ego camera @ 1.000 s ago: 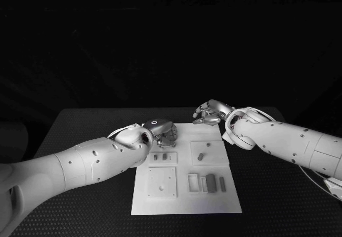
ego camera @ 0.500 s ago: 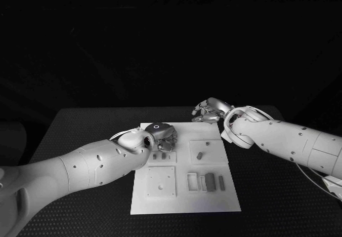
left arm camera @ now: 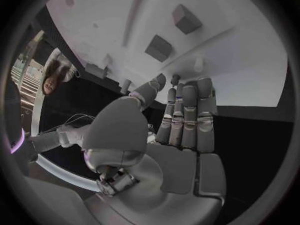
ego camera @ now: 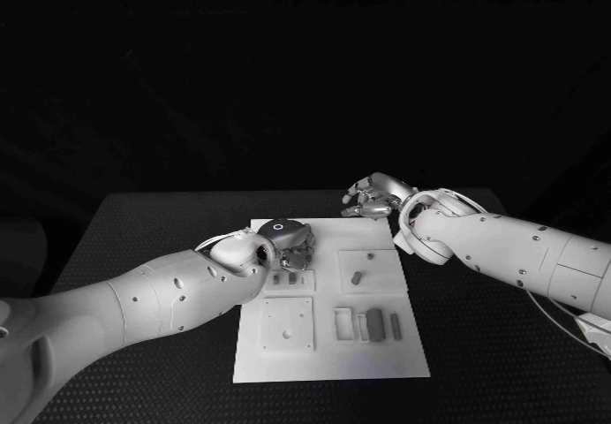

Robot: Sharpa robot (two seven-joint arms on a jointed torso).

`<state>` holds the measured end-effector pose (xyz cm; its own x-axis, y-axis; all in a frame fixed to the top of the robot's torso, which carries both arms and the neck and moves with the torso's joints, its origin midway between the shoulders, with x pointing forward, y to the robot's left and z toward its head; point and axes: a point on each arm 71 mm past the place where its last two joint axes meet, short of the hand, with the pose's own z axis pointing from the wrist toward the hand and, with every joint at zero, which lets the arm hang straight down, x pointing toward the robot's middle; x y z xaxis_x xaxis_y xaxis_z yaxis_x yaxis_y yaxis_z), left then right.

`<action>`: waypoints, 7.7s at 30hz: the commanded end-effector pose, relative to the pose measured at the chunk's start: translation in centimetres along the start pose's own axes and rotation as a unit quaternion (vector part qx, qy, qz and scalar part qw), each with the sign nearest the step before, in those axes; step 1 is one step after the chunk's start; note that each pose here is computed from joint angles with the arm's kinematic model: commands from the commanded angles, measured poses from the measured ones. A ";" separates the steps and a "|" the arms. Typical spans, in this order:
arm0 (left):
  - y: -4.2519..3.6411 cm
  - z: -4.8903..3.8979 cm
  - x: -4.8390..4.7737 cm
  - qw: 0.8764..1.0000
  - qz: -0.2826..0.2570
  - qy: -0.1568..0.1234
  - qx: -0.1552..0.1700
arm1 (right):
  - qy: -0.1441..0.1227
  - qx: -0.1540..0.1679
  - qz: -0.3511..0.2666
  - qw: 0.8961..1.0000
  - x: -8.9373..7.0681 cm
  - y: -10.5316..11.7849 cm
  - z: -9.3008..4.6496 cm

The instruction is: Assemble the parts on the task board

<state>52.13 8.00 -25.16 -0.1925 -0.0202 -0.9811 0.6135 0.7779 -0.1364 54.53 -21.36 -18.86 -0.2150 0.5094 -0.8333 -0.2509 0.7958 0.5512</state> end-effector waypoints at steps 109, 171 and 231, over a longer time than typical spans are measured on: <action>-0.03 0.09 0.85 1.000 -0.004 0.002 0.007 | 0.005 -0.002 0.068 0.998 0.3 0.2 0.4; 3.67 -2.12 -1.38 0.998 -0.051 0.037 -0.030 | 0.007 0.003 0.068 0.998 0.1 -0.2 0.3; 3.78 -1.38 0.83 0.995 -0.038 0.088 -0.038 | 0.008 0.003 0.068 0.998 0.2 -0.2 0.4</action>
<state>53.77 11.71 -24.71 -0.3216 -0.0265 -0.9465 0.5408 0.8154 -0.2066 54.97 -21.39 -19.15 -0.2521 0.6114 -0.7501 -0.2019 0.7249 0.6586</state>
